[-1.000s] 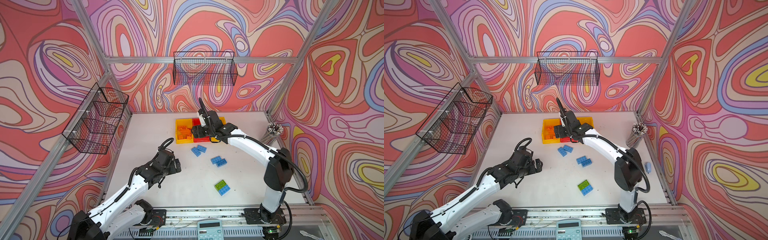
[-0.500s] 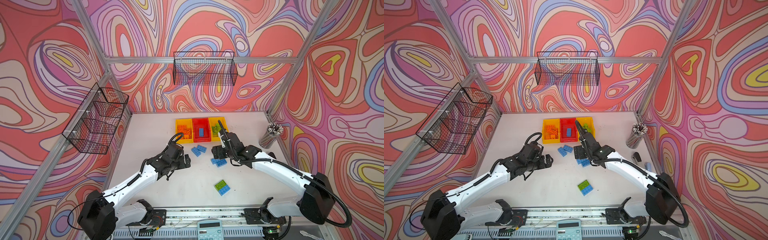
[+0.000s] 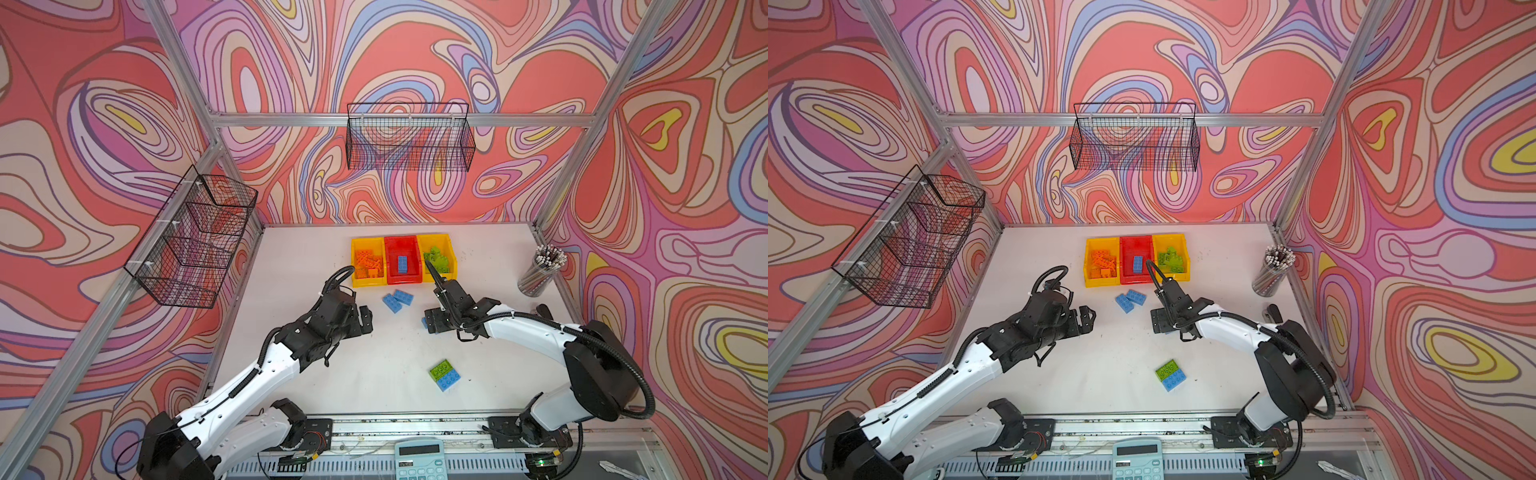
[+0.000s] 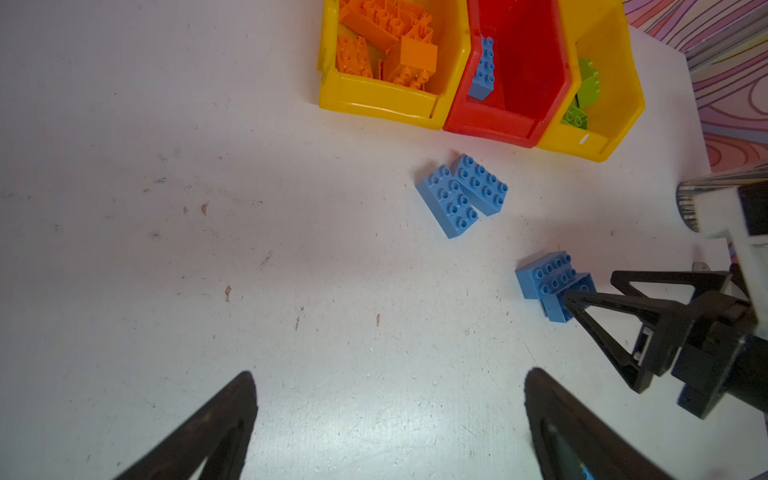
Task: Sort the legos into containers by color
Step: Pick up the lego from the center of the table.
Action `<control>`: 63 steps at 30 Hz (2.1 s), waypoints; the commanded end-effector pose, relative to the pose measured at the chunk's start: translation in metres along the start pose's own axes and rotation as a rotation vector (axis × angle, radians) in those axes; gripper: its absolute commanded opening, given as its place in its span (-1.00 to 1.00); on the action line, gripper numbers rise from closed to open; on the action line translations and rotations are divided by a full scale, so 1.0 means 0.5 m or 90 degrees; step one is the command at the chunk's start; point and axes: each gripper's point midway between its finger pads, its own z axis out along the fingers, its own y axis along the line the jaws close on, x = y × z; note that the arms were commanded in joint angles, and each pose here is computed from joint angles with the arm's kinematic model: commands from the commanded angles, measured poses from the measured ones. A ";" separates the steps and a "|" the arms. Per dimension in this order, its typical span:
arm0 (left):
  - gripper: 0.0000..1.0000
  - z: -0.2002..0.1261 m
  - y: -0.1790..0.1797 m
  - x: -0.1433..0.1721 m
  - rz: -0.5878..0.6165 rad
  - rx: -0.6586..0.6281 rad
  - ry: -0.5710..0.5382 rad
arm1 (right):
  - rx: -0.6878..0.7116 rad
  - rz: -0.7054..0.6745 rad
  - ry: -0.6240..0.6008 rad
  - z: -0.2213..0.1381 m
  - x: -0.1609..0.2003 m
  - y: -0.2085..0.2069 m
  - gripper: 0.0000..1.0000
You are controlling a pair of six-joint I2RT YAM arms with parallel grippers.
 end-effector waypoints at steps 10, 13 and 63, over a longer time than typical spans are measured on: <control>1.00 0.039 0.052 0.068 0.000 -0.038 0.045 | 0.012 -0.033 0.026 0.057 -0.025 0.013 0.80; 1.00 0.043 0.056 0.071 0.006 -0.044 0.048 | 0.014 -0.036 0.036 0.067 -0.029 0.016 0.78; 1.00 0.092 0.013 0.094 0.002 0.031 0.094 | -0.235 0.103 -0.005 0.004 -0.063 0.117 0.71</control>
